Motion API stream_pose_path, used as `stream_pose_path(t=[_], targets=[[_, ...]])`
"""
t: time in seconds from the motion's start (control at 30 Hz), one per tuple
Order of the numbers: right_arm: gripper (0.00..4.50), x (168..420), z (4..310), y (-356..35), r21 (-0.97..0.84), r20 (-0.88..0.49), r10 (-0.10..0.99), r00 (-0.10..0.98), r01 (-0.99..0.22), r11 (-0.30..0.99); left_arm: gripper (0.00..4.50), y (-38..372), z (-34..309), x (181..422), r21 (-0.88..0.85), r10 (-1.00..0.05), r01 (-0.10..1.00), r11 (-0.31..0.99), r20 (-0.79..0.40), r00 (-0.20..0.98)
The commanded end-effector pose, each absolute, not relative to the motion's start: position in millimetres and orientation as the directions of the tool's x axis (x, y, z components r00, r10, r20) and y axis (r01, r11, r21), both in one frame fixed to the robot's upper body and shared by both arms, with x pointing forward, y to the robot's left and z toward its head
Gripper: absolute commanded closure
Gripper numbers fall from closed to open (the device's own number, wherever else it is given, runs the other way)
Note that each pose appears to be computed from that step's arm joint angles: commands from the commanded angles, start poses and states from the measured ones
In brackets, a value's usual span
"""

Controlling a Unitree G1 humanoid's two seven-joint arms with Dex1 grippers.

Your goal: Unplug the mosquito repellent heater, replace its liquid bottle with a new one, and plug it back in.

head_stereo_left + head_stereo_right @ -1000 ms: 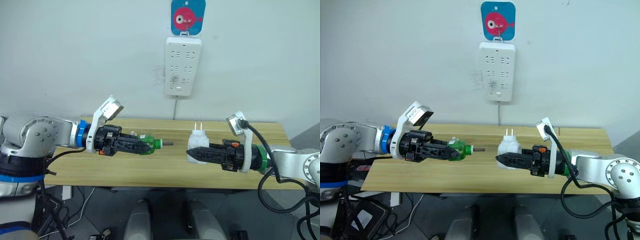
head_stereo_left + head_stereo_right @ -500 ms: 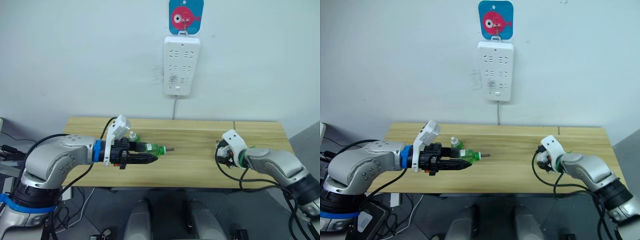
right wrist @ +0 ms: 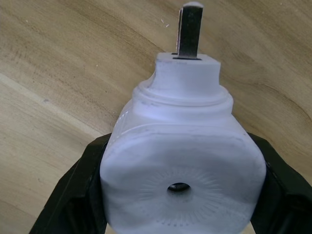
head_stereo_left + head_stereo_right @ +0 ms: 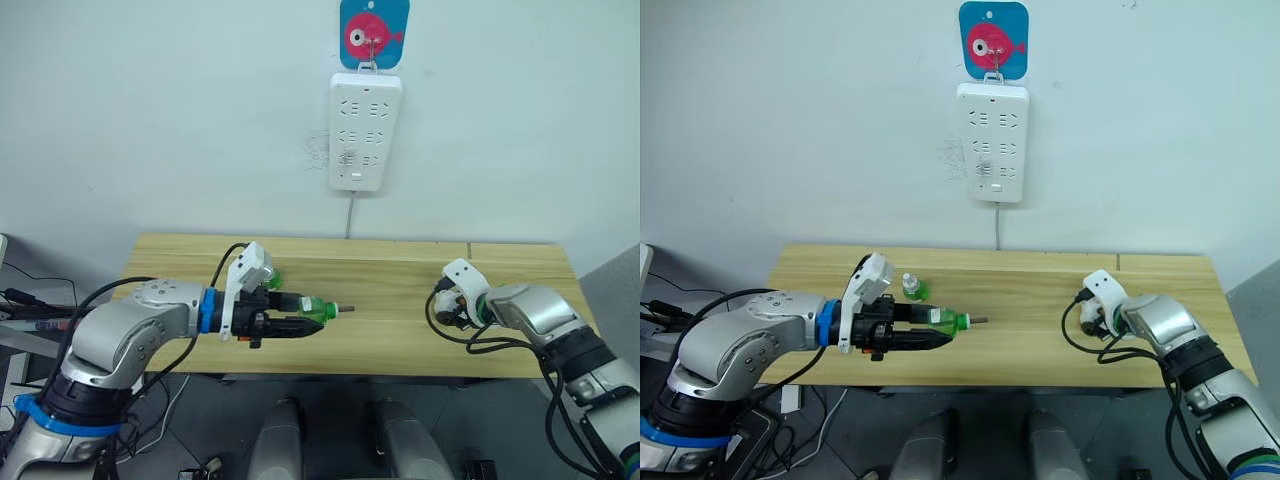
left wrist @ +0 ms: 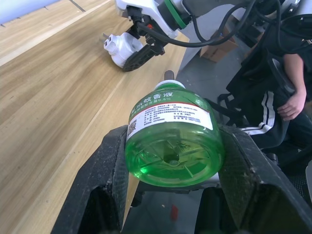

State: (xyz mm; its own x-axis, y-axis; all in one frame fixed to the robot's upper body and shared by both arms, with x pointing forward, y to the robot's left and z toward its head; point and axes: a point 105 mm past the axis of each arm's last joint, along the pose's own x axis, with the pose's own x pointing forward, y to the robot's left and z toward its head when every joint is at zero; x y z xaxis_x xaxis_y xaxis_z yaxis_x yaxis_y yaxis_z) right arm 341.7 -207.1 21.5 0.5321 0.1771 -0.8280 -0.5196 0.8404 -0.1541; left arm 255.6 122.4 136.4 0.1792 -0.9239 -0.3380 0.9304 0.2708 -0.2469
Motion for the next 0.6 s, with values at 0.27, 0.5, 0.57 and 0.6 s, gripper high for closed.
stream_pose_path(t=[0.27, 0.5, 0.57, 0.6], targets=[[0.00, 330.3, 99.2, -212.5, -0.146, -0.712, 0.249, 0.656, -0.486, 0.862, 2.28, 118.2, 147.9, 263.3, -0.182, -0.939, 0.949, 0.258, -0.278, 0.202], [0.00, 290.3, 177.5, -174.7, 0.144, -0.343, 0.560, 0.754, -0.547, 0.825, 2.28, 100.1, 168.4, 285.7, -0.010, -0.931, 0.933, 0.360, -0.067, 0.359], [0.00, 282.1, 194.8, -158.4, 0.274, -0.096, 0.605, 0.790, -0.564, 0.779, 2.28, 91.5, 174.7, 290.6, 0.092, -0.921, 0.917, 0.387, 0.008, 0.388], [0.00, 276.6, 196.0, -150.7, 0.329, -0.041, 0.616, 0.787, -0.571, 0.752, 2.28, 87.7, 176.6, 292.9, 0.119, -0.914, 0.907, 0.405, 0.040, 0.403]])
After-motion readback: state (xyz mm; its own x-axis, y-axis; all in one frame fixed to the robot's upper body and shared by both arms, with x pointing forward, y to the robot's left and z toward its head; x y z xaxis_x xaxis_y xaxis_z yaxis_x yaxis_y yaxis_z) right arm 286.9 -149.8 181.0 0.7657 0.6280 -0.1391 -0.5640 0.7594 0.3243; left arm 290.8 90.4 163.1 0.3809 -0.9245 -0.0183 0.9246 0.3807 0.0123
